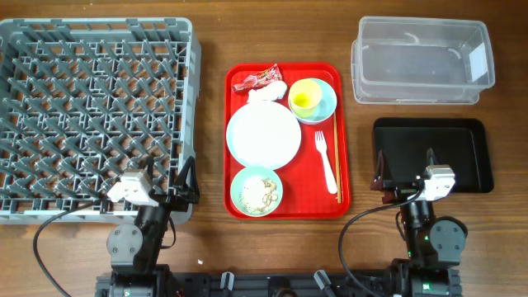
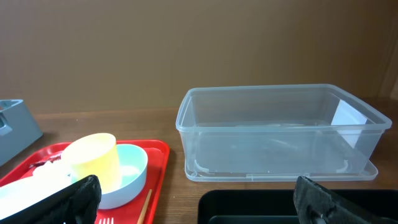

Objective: Sort waste into correct bins and load items into the dishwasher rack

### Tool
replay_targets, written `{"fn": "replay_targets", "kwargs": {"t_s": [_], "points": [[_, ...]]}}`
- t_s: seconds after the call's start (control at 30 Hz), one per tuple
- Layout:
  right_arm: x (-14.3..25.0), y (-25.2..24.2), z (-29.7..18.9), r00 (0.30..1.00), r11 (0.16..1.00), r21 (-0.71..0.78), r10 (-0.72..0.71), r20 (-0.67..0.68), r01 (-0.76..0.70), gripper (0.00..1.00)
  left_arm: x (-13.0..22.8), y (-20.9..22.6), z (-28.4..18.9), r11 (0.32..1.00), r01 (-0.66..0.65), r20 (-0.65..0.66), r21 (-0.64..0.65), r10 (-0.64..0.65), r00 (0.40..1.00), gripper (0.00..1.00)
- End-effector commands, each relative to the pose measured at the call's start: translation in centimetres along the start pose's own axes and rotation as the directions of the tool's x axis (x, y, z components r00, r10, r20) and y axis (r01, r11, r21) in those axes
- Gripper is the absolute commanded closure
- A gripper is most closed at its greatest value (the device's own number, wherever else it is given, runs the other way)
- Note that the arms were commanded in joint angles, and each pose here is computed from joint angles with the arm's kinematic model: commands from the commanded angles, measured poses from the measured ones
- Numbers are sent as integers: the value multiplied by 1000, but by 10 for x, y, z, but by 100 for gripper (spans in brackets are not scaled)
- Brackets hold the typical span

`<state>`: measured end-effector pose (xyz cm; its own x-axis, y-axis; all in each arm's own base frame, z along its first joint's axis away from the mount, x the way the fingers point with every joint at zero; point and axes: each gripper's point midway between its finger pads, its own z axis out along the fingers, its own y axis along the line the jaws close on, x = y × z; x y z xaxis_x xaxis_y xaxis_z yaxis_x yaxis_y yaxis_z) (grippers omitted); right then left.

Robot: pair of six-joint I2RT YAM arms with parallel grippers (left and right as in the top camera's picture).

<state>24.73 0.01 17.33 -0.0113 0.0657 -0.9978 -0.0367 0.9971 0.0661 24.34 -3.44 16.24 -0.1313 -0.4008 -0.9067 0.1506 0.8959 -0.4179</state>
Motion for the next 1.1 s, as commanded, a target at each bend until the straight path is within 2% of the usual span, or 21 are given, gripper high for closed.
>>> {"fn": "replay_targets", "kwargs": {"t_s": [0.0,0.73,1.07], "points": [[-1,-5,0,1000,1000,27,-13,7,13,0,7,-16,-1,989,122,-44,87,-118,992,0],[-1,-5,0,1000,1000,27,-14,7,13,0,11,-25,-2,982,131,-74,139,-121,990,0],[-1,-5,0,1000,1000,27,-13,7,13,0,-2,-31,-3,980,112,-34,161,-108,994,0]]}}
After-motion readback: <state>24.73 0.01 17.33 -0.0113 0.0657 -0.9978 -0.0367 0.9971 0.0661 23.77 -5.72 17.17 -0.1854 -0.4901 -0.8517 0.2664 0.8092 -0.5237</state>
